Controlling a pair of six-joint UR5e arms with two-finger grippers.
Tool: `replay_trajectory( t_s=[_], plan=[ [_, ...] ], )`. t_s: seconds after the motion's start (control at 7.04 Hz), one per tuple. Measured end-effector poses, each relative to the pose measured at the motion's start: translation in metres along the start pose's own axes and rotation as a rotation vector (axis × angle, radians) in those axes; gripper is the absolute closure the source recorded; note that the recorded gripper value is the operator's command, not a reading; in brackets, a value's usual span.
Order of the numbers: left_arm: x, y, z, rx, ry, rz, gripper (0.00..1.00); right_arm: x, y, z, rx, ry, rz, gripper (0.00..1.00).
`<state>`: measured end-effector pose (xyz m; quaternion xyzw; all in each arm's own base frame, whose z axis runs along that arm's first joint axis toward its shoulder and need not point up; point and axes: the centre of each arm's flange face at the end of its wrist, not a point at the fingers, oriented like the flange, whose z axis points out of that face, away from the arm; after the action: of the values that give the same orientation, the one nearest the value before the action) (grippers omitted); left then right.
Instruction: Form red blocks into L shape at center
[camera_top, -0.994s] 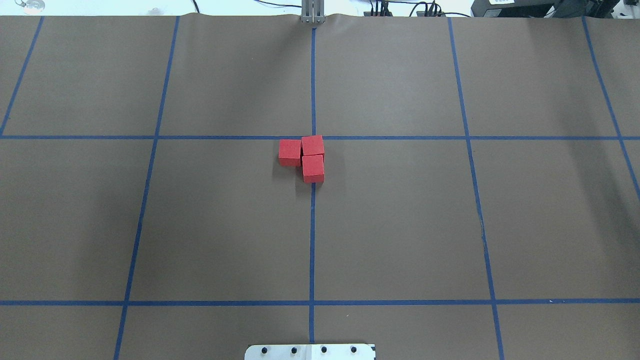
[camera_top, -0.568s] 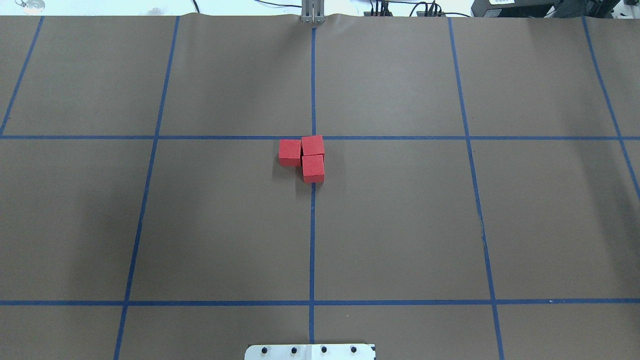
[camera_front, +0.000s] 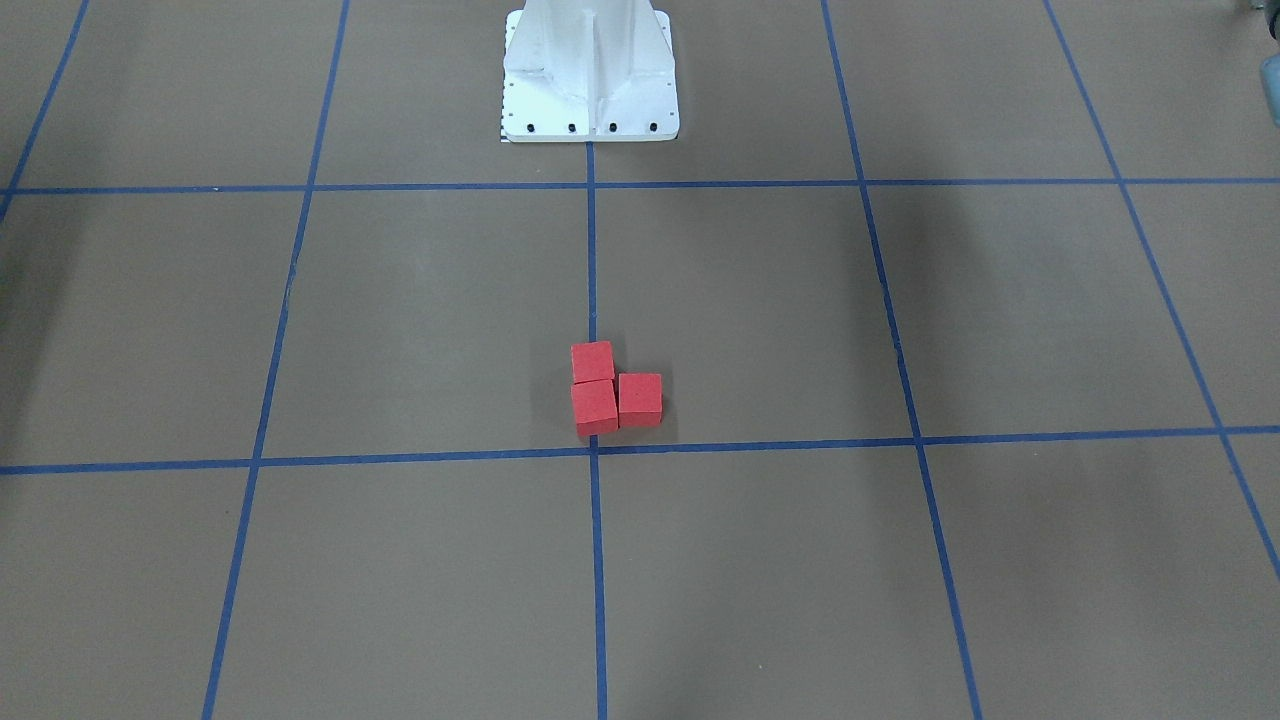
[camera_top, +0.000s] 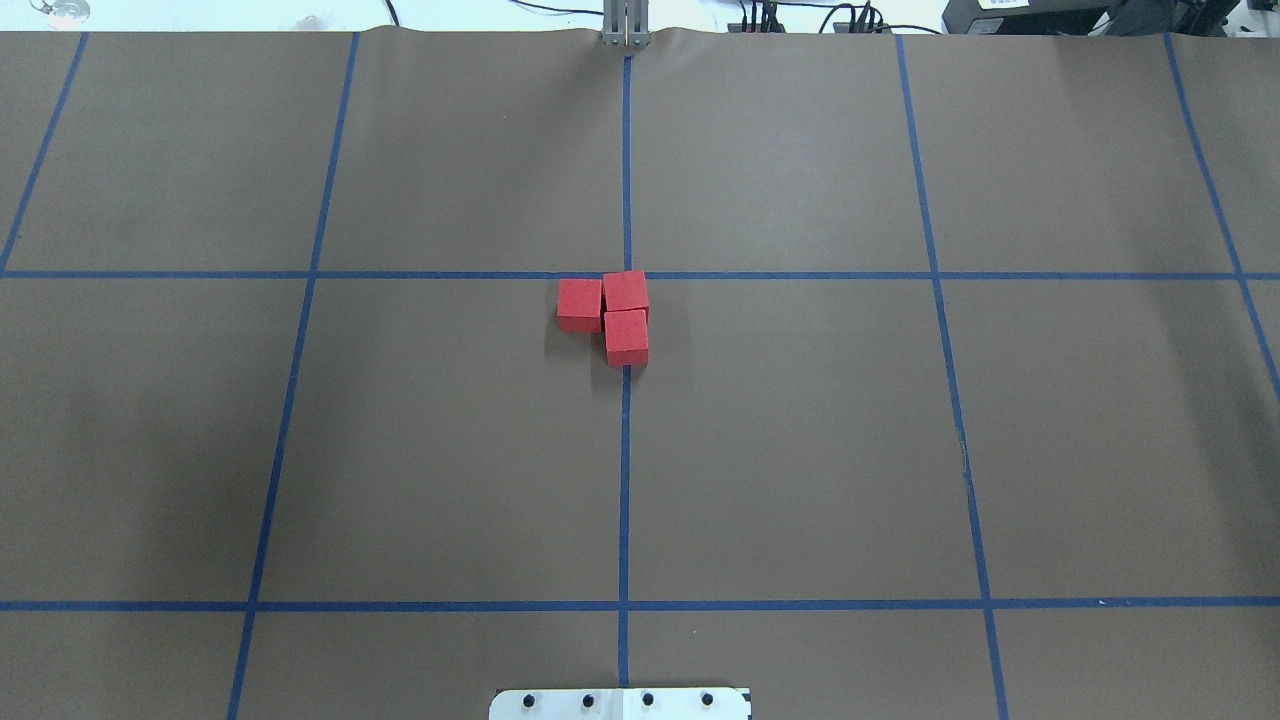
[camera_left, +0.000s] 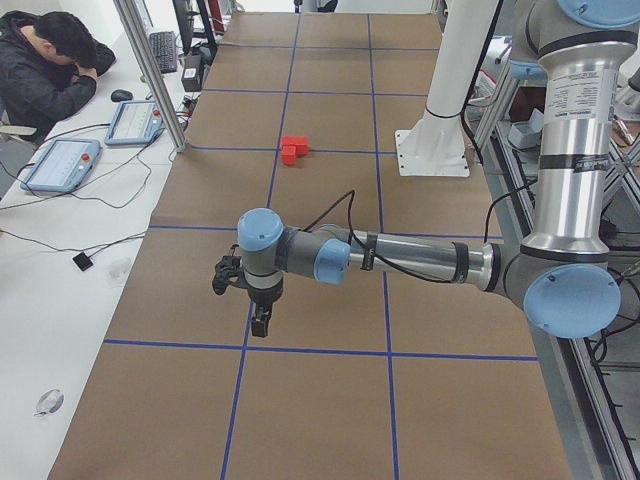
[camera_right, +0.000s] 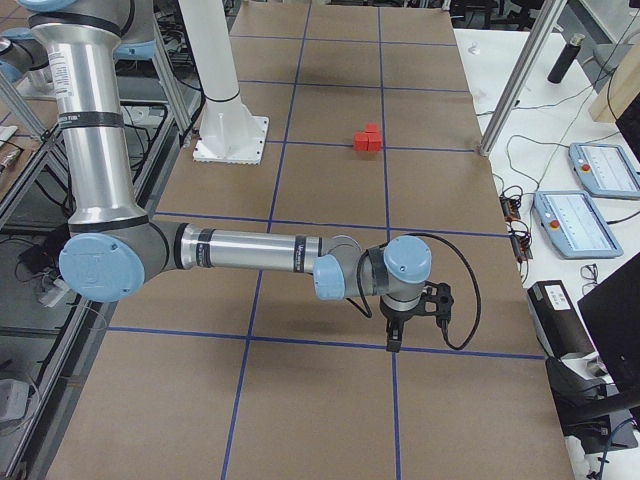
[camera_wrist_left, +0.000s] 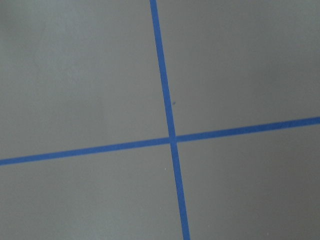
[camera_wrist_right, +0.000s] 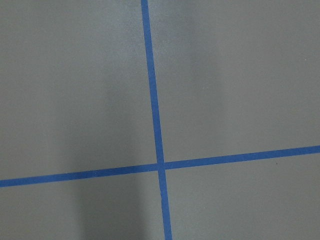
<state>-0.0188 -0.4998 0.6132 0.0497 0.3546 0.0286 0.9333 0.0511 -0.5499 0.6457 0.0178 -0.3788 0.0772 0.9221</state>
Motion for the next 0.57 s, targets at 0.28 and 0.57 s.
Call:
replay_trajectory(
  t_s=[0.28,0.57],
  plan=[
    [-0.017,0.014,-0.008,-0.029,0.028,-0.075,0.00,-0.016,0.005,-0.026,-0.015,0.003,0.030,0.01],
    [-0.028,0.017,-0.012,-0.034,0.012,-0.107,0.00,-0.022,0.009,-0.036,-0.024,0.001,0.043,0.01]
  ],
)
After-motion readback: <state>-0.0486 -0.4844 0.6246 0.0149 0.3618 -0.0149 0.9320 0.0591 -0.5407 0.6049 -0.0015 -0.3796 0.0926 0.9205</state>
